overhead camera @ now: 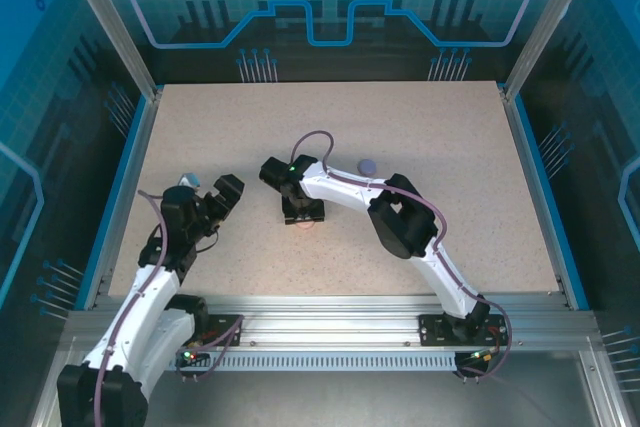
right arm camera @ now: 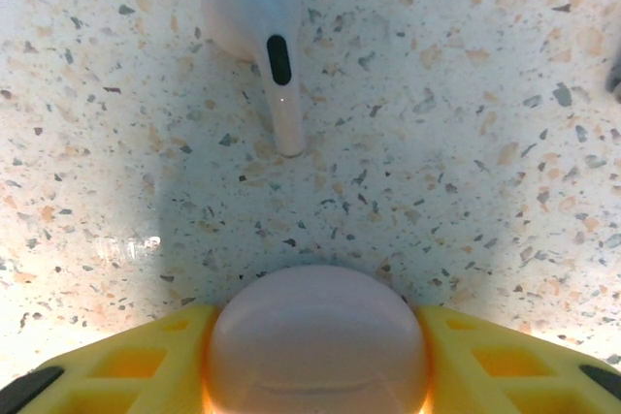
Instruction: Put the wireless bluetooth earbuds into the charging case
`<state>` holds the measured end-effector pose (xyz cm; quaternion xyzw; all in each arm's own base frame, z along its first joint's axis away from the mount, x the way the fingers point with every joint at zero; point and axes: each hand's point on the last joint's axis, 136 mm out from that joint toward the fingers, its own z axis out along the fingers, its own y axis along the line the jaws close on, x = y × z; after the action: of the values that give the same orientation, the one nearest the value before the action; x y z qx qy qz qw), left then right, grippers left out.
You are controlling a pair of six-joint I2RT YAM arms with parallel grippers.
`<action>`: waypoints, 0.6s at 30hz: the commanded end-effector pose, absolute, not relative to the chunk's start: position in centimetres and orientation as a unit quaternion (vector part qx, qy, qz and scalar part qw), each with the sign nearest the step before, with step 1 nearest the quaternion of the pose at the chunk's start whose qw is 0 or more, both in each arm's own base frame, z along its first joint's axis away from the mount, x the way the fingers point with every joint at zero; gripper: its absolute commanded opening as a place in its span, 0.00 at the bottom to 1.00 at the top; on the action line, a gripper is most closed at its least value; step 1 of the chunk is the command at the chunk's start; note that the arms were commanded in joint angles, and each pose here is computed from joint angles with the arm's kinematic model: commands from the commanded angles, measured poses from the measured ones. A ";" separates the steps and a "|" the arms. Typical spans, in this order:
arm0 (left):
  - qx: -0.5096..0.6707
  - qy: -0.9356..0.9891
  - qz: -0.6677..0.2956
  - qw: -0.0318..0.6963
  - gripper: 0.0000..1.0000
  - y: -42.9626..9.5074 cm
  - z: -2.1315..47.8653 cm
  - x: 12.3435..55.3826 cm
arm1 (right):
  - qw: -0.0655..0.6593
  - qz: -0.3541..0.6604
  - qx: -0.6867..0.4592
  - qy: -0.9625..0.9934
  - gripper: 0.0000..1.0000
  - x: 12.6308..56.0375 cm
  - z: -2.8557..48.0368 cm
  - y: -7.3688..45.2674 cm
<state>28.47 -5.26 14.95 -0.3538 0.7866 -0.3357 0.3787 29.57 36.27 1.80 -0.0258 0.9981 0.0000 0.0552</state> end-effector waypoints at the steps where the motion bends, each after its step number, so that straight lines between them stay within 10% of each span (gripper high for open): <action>1: -0.324 0.797 -0.350 0.371 0.99 -6.4 15.4 28.7 | 0.055 0.002 -0.031 0.998 0.46 28.4 2.4 36.3; 18: -0.280 0.783 -0.400 0.385 0.99 -9.7 14.5 27.5 | 0.105 0.102 0.036 0.989 0.41 30.2 9.6 35.4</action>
<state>27.66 -9.45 14.03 -0.2833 0.8004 -0.3794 0.3676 29.39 36.14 8.08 -0.0007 0.9920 0.0783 0.0990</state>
